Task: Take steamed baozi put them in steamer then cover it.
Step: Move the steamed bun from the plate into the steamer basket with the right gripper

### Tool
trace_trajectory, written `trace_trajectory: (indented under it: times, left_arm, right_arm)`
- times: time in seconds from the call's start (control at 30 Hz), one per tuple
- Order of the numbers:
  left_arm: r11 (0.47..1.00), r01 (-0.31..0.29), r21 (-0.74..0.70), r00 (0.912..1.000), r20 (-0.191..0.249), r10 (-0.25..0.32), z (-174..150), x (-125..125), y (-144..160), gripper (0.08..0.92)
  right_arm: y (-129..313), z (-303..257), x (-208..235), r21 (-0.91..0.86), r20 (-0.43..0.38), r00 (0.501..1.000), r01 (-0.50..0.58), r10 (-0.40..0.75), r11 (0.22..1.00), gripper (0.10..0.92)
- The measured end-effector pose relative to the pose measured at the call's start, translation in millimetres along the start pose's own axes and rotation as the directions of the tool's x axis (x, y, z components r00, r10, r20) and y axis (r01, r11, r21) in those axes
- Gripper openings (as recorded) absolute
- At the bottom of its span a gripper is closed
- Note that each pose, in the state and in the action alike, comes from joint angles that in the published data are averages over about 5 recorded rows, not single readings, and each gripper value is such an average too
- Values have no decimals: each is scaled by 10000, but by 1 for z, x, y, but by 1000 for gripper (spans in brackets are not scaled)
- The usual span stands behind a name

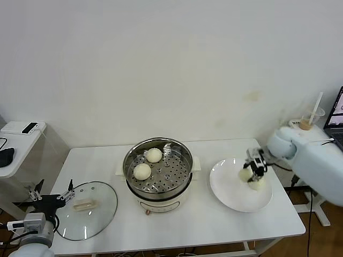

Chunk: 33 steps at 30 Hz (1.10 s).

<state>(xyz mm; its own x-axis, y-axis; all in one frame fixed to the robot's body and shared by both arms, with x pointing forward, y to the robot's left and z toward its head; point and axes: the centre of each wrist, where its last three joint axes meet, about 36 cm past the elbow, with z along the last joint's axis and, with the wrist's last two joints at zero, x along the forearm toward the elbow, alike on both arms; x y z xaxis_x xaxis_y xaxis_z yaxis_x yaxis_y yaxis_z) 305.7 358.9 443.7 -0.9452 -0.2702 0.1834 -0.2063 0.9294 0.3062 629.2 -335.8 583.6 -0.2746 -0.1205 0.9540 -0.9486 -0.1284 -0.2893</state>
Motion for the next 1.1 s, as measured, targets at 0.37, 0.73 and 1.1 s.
trace_trajectory:
  times: [0.37, 0.73, 1.1]
  left_arm:
    - [10000, -59, -50, 10000, 39, 60, -2, 2, -2, 823]
    - [9997, 123, -224, 9999, -2, -123, -3, 6, 1, 823]
    - [9992, 330, -242, 9995, 10, -330, -5, 12, 5, 823]
  right_arm:
    - [-62, -92, 78, 1469, 762, 9889, -1375, 1274, 9795, 587]
    - [-72, -200, 75, 3430, 1750, 9805, -1462, 898, 9279, 590]
    - [-49, -271, 18, 5422, 2242, 9740, -979, -314, 8345, 587]
